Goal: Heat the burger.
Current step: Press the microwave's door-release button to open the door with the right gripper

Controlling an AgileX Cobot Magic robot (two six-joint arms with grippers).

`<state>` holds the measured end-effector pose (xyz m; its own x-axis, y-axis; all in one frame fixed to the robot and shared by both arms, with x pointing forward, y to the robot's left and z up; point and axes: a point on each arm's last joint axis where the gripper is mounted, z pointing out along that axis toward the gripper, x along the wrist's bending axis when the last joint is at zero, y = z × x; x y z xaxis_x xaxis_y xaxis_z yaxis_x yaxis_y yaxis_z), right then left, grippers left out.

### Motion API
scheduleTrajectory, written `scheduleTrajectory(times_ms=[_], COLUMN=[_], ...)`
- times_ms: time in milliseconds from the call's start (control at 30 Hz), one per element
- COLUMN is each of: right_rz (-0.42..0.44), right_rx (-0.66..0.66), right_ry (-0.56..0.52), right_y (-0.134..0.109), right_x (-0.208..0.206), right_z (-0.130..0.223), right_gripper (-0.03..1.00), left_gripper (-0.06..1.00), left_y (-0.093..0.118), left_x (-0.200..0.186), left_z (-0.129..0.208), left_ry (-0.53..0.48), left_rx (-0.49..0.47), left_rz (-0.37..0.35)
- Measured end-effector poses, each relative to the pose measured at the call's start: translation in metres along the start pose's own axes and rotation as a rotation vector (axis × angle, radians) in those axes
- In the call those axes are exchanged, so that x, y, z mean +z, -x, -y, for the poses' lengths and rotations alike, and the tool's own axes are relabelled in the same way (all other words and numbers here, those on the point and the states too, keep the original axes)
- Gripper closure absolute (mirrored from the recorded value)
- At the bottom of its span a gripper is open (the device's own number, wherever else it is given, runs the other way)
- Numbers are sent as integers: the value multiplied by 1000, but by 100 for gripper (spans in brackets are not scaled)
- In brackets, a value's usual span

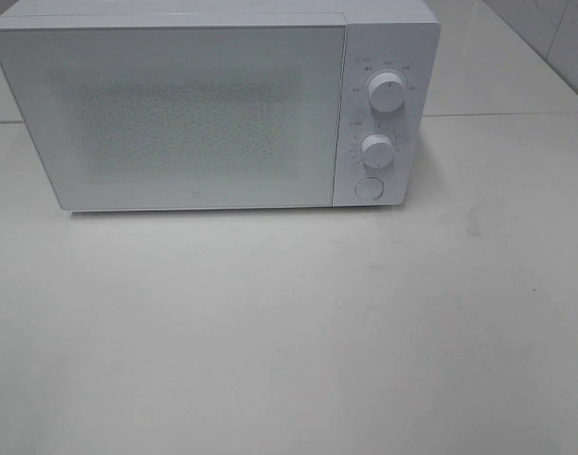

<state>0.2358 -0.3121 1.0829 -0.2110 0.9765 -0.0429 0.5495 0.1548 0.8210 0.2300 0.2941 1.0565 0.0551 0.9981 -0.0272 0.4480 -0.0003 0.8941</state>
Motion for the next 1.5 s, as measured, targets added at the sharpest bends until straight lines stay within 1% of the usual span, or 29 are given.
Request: scheduleTrajectory(times_ms=[267,300,333,367,400,500,533,700,933,1500], right_rz=[3,1,1,-2,2,12,27,44,105,105], right_rx=[22,29,29,32,34,41,52,66,96,98], right_ry=[-6,8,8,61,77,84,90,87,88,95], right_y=[0,0,0,-1,-1,-2,-2,-4,-5,-5], right_x=[11,13,13,13,15,17,17,18,17,16], right_z=[24,29,29,29,29,29,29,30,30,29], right_gripper=[19,20,20,20,20,20,20,20,20,20], left_gripper=[-3,-3,-3,-3,-3,-3,-3,-3,-3,-3], left_y=[0,0,0,0,0,0,0,0,0,0], left_x=[0,0,0,0,0,0,0,0,0,0], left_z=[0,0,0,0,0,0,0,0,0,0], left_ry=[0,0,0,0,0,0,0,0,0,0], left_rx=[0,0,0,0,0,0,0,0,0,0], left_rz=[0,0,0,0,0,0,0,0,0,0])
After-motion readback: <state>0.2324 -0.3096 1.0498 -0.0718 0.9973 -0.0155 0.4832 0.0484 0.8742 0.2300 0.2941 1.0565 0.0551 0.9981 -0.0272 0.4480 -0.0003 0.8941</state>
